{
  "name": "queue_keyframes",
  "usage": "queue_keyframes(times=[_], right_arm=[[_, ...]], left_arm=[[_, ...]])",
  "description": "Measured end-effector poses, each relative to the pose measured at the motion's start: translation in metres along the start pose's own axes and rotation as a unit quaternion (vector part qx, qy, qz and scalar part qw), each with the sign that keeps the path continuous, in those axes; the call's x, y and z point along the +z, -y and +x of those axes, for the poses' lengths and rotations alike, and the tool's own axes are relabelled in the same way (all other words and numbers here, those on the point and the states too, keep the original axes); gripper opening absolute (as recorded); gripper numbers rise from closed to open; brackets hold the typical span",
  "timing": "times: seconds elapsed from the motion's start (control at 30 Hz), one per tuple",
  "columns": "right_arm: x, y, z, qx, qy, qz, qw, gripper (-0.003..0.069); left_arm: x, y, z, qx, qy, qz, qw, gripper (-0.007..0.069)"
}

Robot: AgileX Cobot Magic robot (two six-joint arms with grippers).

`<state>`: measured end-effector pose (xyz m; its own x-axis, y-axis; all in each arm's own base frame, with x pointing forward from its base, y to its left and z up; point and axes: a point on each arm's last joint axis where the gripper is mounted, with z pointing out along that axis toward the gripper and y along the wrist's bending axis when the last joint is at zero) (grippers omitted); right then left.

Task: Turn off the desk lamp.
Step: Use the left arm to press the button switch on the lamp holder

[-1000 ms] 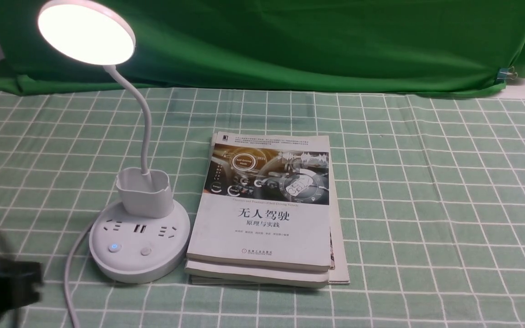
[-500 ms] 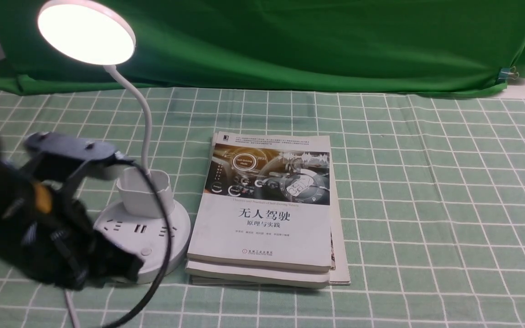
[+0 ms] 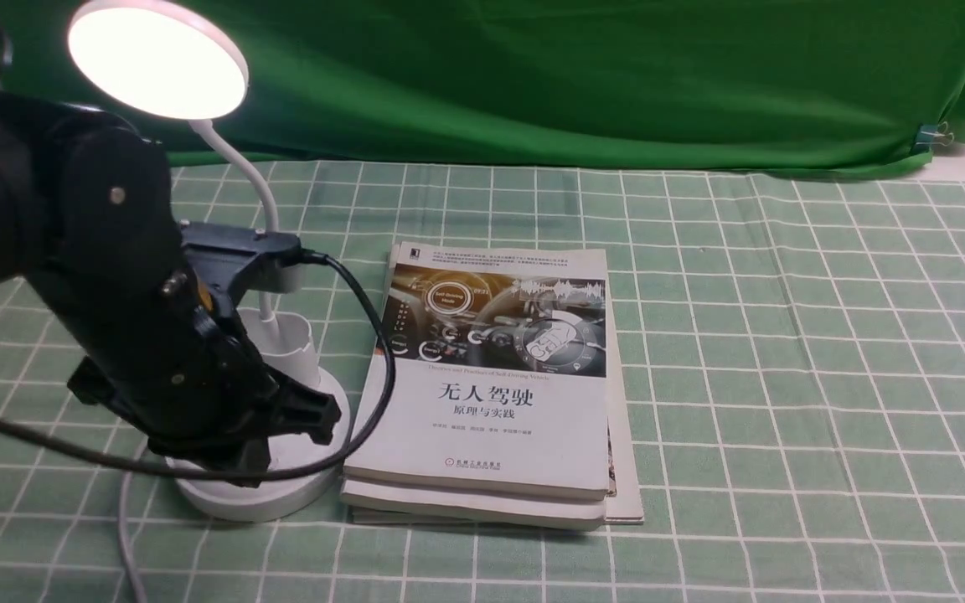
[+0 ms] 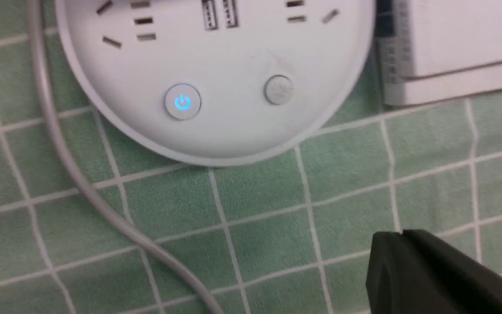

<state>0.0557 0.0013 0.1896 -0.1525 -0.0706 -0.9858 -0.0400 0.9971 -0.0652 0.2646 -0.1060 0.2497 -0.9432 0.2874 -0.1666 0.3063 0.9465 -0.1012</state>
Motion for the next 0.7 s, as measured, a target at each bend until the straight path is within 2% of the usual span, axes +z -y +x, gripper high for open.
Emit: queue_keyframes(times=[0.13, 0.4, 0.7], right_arm=[[0.000, 0.000, 0.000, 0.000, 0.000, 0.000, 1.000, 0.0242], [0.000, 0.000, 0.000, 0.000, 0.000, 0.000, 1.000, 0.0242], [0.000, 0.000, 0.000, 0.000, 0.000, 0.000, 1.000, 0.0242]], left_arm=[[0.015, -0.010, -0.008, -0.023, -0.002, 0.002, 1.000, 0.0001], [0.028, -0.013, -0.017, -0.020, 0.011, 0.003, 1.000, 0.0001], [0.054, -0.019, -0.026, -0.009, -0.004, -0.020, 1.000, 0.0001]])
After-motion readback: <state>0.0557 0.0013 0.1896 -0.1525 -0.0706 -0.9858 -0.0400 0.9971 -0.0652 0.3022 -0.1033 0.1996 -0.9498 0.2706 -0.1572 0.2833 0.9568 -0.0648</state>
